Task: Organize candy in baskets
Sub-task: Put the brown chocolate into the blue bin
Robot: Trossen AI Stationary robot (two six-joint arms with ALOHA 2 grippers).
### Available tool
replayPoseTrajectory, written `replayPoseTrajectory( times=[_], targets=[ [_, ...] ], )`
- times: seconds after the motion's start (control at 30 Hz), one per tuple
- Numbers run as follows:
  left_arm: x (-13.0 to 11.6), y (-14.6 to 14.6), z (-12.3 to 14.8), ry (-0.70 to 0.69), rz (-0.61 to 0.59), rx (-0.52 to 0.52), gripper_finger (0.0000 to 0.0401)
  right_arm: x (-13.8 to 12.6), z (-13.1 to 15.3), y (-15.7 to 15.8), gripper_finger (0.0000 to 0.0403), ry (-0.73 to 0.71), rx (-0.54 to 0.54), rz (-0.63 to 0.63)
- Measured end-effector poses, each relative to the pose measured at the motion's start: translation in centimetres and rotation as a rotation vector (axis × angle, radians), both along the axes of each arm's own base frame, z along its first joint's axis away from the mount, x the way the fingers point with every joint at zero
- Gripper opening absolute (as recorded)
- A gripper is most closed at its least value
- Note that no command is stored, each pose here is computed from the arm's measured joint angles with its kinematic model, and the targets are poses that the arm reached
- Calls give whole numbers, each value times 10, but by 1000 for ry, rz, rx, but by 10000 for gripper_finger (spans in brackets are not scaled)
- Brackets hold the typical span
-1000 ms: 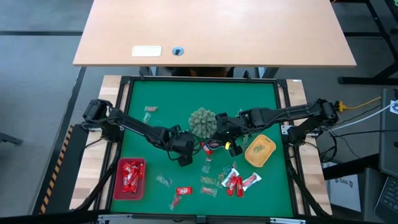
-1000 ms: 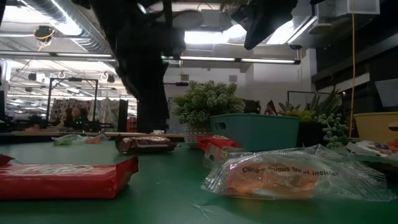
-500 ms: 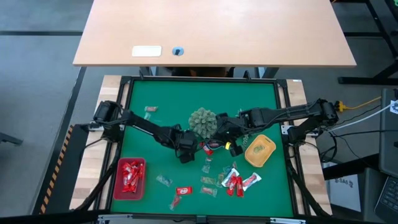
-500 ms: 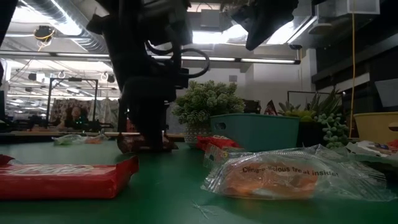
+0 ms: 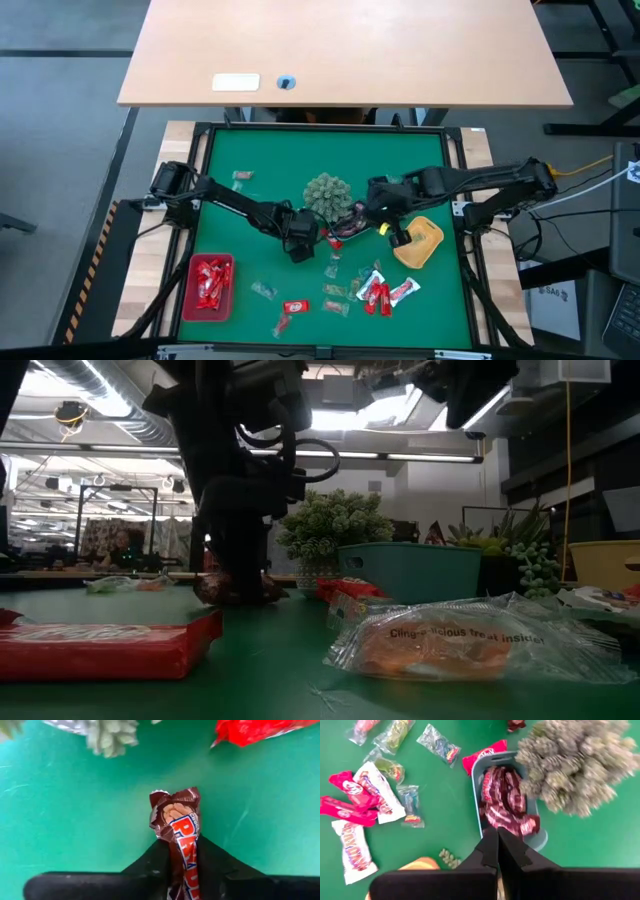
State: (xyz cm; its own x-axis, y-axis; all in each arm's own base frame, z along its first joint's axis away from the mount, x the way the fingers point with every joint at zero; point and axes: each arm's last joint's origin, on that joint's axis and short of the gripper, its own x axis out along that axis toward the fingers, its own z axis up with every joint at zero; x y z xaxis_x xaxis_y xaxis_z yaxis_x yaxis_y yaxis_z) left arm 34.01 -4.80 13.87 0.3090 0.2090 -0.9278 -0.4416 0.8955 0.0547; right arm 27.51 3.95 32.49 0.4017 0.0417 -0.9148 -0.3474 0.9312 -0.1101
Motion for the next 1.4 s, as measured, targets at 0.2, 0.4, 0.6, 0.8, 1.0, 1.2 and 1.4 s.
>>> replayPoseTrajectory(
  times=[0.2, 0.4, 0.6, 0.8, 1.0, 1.2, 1.4],
  targets=[
    [2, -5, 4, -26, -32, -141, 52, -28, 20, -4, 1, -54, 53, -96],
    [10, -16, 21, -161, -79, -335, 50, -61, 11, -1, 1, -56, 110, -165],
    [25, -31, 43, -412, -178, -435, 50, -83, -7, 22, 1, -28, 195, -182],
    [42, -30, 64, -707, -184, -345, 50, -87, -21, 51, 1, 4, 304, -155],
    [49, -15, 72, -807, -182, -59, 52, -80, -30, 73, 1, -38, 363, -76],
    [50, 3, 72, -790, -154, 78, 62, -71, -36, 81, 23, -37, 386, -85],
    [53, 19, 69, -781, -117, 98, 85, -67, -44, 84, 103, 14, 383, -138]
  ],
)
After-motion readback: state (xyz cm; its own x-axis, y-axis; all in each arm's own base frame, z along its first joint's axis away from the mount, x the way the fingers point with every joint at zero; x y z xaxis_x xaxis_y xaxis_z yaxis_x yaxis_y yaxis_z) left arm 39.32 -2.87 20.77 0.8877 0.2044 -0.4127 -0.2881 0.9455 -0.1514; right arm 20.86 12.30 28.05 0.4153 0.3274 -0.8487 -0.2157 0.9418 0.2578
